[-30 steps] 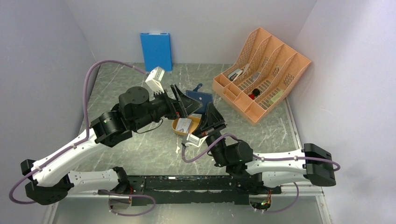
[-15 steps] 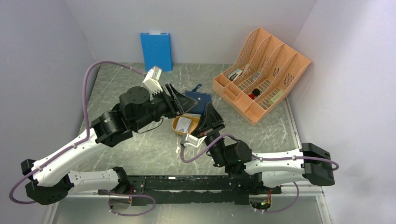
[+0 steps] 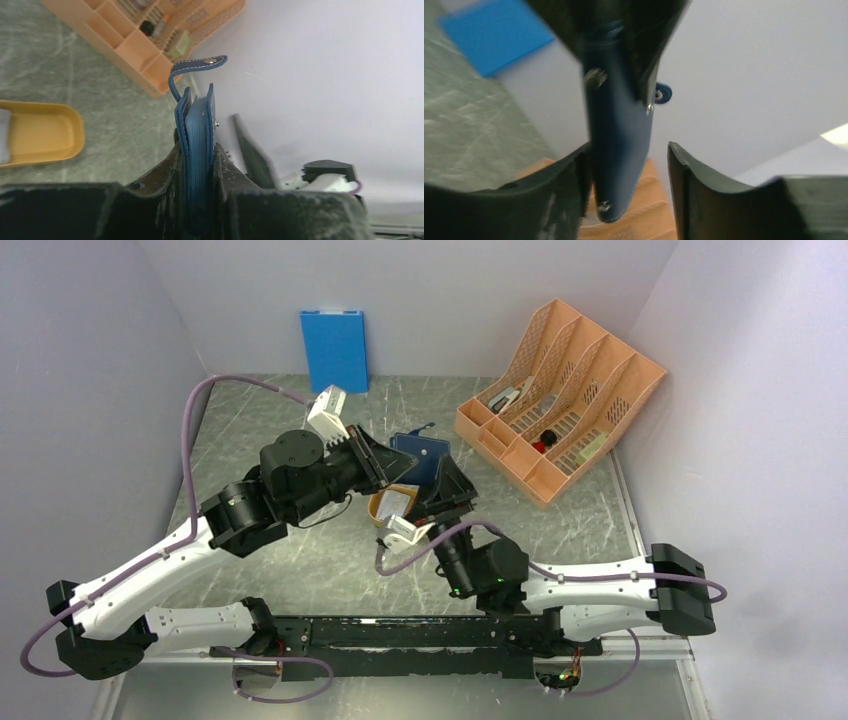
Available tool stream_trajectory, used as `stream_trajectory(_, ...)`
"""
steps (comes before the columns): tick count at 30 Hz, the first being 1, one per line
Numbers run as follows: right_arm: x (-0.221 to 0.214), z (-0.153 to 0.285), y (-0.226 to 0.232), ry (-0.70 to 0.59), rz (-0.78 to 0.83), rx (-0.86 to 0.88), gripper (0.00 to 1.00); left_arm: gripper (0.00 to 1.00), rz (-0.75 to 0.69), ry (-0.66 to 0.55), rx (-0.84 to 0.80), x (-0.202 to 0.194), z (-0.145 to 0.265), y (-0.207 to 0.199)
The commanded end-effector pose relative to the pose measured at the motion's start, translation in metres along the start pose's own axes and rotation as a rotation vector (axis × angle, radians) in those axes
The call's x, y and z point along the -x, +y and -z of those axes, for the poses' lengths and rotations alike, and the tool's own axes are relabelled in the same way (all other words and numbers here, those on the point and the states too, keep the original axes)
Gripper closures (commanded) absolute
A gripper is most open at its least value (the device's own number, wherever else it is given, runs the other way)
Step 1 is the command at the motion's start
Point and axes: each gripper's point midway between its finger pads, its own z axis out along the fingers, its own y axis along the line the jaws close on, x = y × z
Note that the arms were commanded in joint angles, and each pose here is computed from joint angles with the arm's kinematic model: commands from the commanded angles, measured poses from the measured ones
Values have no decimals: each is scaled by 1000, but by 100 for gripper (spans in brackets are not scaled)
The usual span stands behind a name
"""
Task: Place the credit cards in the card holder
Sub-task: Pick up the card holder from the center of the board.
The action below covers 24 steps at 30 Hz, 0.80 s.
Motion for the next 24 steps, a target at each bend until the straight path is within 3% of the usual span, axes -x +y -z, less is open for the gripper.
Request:
stream_trajectory(1, 13, -2, 26, 75, -240, 264, 10, 95, -119, -111, 63, 30, 20, 11)
stream_trajectory(2, 23, 1, 32, 55, -334, 349, 2, 95, -137, -135, 78, 37, 27, 14)
stream_trajectory(7, 64, 24, 48, 34, -758, 693, 0, 95, -297, -208, 93, 63, 66, 16)
stream_trajectory(14, 103, 44, 1, -198, -1373, 1046, 0, 95, -602, -35, -272, 36, 112, -37)
stream_trajectory(24, 142, 75, -76, -493, -1660, 1281, 0, 95, -788, 188, -652, -12, 147, -78)
